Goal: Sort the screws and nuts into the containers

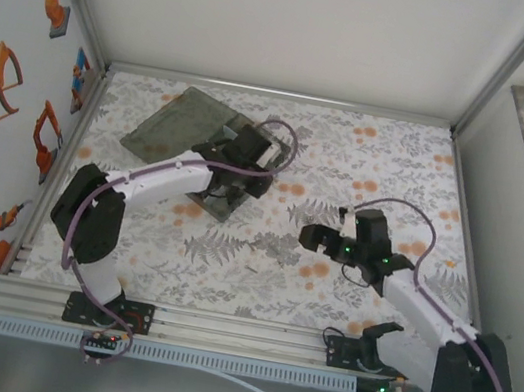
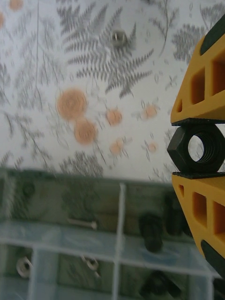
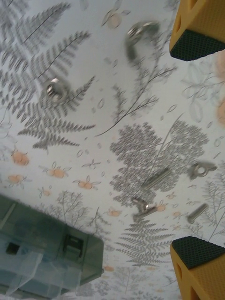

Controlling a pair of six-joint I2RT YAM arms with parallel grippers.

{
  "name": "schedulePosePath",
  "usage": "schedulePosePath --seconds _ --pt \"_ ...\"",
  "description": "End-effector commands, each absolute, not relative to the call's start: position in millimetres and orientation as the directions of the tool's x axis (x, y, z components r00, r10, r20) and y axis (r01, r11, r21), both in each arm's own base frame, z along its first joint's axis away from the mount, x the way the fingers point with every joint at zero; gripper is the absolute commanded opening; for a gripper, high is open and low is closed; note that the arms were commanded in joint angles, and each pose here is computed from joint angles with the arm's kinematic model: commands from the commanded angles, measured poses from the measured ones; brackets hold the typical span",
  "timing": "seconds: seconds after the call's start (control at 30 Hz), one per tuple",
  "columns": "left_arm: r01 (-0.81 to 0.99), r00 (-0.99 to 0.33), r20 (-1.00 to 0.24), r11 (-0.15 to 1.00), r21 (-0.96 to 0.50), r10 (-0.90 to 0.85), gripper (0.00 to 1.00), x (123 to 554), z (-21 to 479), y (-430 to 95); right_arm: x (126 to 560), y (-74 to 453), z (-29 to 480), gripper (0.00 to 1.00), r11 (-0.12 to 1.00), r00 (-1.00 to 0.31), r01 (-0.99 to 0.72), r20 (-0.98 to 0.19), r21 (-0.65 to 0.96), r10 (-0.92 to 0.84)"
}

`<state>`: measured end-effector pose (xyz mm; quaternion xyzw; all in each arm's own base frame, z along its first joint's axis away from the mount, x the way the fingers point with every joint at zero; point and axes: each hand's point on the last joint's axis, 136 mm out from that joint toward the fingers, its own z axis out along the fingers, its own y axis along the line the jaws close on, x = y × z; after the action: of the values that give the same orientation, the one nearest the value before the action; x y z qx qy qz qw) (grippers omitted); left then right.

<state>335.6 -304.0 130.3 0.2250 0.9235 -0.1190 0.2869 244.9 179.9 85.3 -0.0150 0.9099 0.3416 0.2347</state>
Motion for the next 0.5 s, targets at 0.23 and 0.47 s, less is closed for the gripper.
schedulePosePath --seconds 0.23,0.47 --pt "0.135 -0.934 -0.335 0.991 -0.014 0.123 0.23 328 60 -194 269 224 94 0.97 0.71 -0.893 -0.284 -0.448 0.645 0.05" --pt "0.091 -0.932 -0.354 0.996 -0.008 0.082 0.23 341 56 -182 269 229 86 0.97 0.732 -0.905 -0.265 -0.424 0.627 0.035"
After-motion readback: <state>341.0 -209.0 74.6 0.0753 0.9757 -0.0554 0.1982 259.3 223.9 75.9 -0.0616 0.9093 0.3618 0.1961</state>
